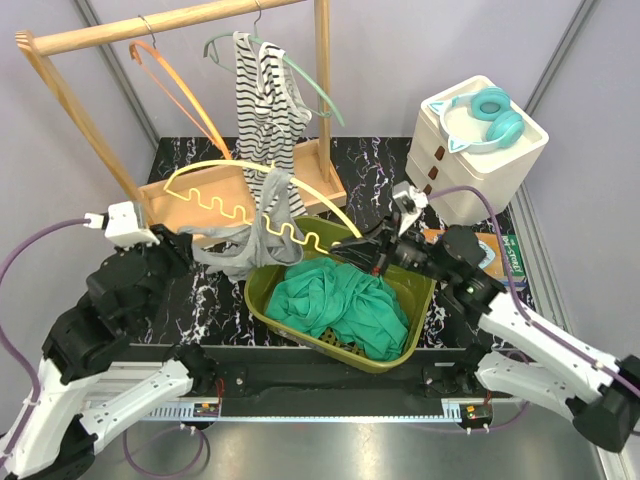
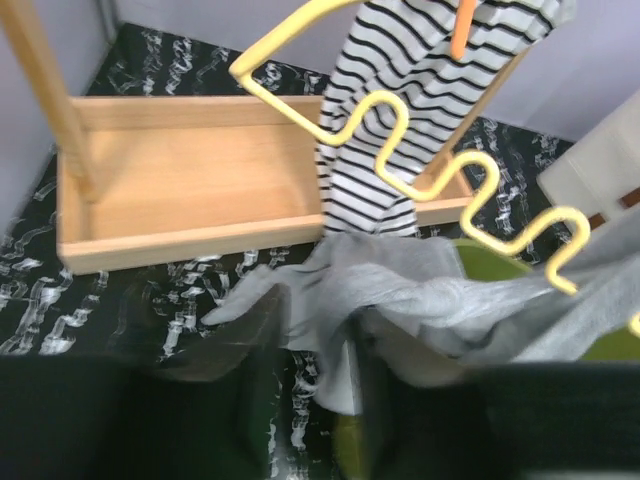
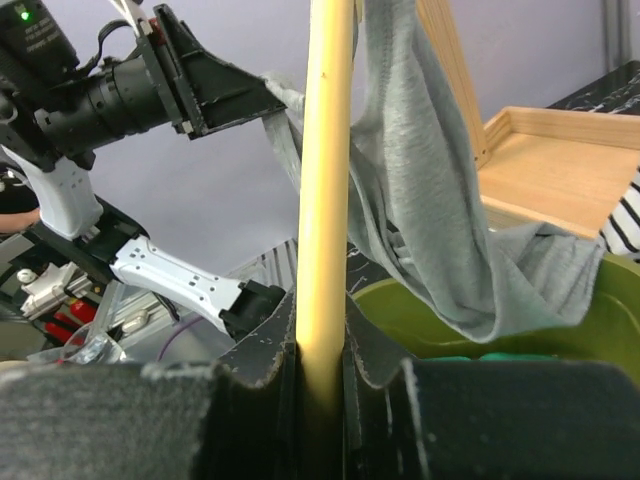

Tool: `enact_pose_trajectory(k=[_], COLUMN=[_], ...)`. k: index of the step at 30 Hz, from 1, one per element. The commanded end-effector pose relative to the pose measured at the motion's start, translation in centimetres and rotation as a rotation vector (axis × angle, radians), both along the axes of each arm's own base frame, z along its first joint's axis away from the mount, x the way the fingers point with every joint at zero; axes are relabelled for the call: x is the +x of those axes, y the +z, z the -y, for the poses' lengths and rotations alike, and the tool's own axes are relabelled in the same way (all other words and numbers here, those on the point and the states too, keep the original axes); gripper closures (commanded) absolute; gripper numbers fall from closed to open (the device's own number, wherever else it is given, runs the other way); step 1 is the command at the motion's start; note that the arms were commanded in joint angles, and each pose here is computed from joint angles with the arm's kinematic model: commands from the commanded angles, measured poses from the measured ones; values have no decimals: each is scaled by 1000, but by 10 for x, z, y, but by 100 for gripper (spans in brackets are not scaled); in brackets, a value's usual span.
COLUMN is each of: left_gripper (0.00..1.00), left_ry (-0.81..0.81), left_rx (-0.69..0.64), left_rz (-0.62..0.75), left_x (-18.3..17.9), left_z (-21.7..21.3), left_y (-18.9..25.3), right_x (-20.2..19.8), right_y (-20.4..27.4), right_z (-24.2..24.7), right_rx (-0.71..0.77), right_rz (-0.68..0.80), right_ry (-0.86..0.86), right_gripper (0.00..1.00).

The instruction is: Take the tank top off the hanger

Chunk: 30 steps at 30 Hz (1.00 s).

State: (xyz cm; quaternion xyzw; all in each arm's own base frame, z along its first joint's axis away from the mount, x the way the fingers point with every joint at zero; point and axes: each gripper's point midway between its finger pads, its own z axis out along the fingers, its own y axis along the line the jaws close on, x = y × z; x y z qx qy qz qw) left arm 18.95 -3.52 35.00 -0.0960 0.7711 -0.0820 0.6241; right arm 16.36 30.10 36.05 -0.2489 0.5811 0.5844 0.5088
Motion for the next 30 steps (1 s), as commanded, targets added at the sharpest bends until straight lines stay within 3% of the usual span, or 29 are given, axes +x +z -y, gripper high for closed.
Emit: enact_pose_trajectory(k=[1, 3, 10, 15, 20, 30], left_gripper=[41, 27, 14, 13, 12, 19], left_ry=[51, -2, -265, -276, -23, -320], left_rx=[-6, -44, -295, -363, -308, -593], left_rz=[-15, -9, 70, 122, 104, 220], left_x=[-14, -21, -48, -55, -48, -50], left_z=[-19, -15, 25, 22, -24, 41], left_y=[-5, -1, 49, 73, 50, 100], right_x=[-12, -11, -4, 0, -2, -11], right_y=[82, 80, 54, 48, 51, 24], right_z=[-5, -11, -27, -32, -29, -39], right_rx=[214, 212, 157, 141, 137, 68], right_rz=[197, 199, 193, 182, 187, 207], right_ry=[81, 99, 100, 89, 77, 156], right_gripper=[100, 100, 100, 100, 100, 100])
